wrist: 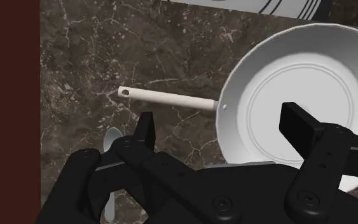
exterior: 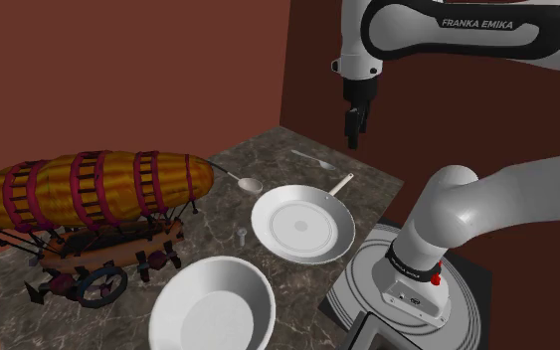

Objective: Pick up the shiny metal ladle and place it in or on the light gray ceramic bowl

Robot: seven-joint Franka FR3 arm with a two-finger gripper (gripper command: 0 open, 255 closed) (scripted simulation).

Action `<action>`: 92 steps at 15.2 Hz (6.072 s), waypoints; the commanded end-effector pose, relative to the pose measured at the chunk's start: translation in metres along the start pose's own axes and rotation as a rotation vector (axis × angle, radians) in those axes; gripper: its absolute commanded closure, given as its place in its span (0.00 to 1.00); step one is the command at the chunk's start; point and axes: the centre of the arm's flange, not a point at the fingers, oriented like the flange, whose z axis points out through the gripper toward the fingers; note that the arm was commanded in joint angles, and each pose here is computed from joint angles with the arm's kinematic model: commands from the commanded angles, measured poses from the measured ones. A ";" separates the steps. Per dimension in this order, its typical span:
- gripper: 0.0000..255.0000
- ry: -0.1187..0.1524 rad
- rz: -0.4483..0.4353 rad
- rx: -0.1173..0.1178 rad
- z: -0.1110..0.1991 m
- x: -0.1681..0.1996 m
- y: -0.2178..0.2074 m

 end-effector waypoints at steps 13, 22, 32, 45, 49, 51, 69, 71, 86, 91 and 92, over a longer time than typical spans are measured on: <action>0.00 0.077 0.076 0.075 0.046 0.133 -0.034; 0.00 0.135 0.132 0.131 0.072 0.236 -0.054; 0.00 0.194 0.191 0.189 0.091 0.345 -0.071; 0.00 0.194 0.191 0.189 0.130 0.353 -0.077; 1.00 0.194 0.191 0.189 0.130 0.353 -0.077; 1.00 0.194 0.191 0.189 0.130 0.353 -0.077; 1.00 0.194 0.191 0.189 0.068 0.340 -0.074; 1.00 0.194 0.191 0.189 0.058 0.337 -0.073; 1.00 0.194 0.191 0.189 -0.019 0.321 -0.069; 1.00 0.194 0.191 0.189 -0.017 0.291 -0.112; 1.00 0.194 0.191 0.189 -0.017 0.283 -0.123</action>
